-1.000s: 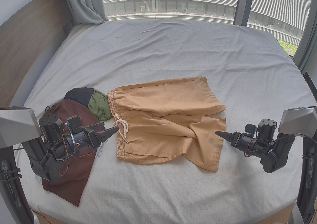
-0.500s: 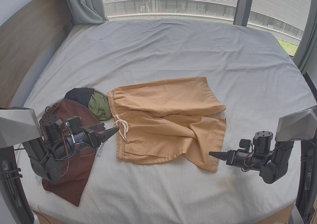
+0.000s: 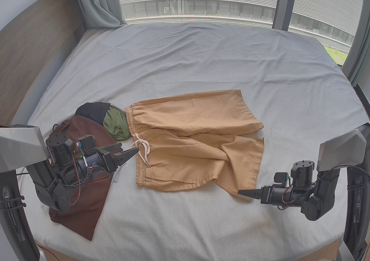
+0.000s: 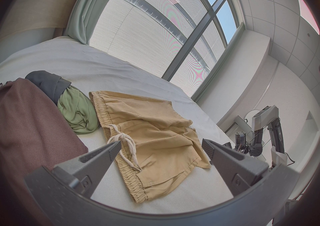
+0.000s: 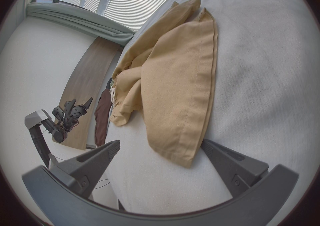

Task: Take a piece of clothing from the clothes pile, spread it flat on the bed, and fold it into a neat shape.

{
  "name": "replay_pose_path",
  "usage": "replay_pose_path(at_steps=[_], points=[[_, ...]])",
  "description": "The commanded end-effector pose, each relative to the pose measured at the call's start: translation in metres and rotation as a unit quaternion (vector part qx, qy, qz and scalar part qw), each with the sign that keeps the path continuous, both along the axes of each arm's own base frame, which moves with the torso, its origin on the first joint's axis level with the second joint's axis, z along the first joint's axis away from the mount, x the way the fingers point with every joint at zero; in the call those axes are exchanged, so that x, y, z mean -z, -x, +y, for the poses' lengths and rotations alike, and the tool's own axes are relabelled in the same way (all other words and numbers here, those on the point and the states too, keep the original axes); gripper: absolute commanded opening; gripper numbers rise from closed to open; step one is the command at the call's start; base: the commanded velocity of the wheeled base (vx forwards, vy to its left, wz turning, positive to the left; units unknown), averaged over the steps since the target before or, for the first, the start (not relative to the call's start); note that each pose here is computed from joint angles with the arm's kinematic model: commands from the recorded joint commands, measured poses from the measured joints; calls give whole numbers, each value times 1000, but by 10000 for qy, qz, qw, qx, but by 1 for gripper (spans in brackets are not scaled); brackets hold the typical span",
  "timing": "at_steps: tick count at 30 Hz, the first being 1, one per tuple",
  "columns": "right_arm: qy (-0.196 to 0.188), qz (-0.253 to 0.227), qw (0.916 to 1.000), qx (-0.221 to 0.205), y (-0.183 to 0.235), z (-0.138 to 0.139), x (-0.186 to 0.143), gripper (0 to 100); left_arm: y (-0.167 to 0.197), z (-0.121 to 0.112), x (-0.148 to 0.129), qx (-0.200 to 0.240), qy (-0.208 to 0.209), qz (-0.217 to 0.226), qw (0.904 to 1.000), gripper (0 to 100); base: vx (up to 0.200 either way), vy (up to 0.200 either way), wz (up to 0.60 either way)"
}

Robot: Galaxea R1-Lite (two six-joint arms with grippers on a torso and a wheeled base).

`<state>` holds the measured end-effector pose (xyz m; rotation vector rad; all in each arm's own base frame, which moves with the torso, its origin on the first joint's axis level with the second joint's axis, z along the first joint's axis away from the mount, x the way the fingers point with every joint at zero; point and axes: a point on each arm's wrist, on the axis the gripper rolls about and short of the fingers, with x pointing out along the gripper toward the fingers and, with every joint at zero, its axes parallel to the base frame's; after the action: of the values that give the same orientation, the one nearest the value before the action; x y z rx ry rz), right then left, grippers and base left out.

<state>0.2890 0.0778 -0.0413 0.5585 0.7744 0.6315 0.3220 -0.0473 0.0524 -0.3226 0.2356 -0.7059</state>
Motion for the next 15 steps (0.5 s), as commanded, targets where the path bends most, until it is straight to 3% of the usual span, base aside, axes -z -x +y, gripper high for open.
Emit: replay_pose_path(at_steps=[1,6,15], points=[[-99,156,9998,-75,5,1,1,100,0,0,0,-5,3,-5,10000,100,0,0,0],[-349,101,9993,-64,6,2,-9,100,0,0,0,-5,2,2,10000,100,0,0,0],[-429,-99,9989,-131,11,1,-14,100,0,0,1,-5,1,10,10000,100,0,0,0]])
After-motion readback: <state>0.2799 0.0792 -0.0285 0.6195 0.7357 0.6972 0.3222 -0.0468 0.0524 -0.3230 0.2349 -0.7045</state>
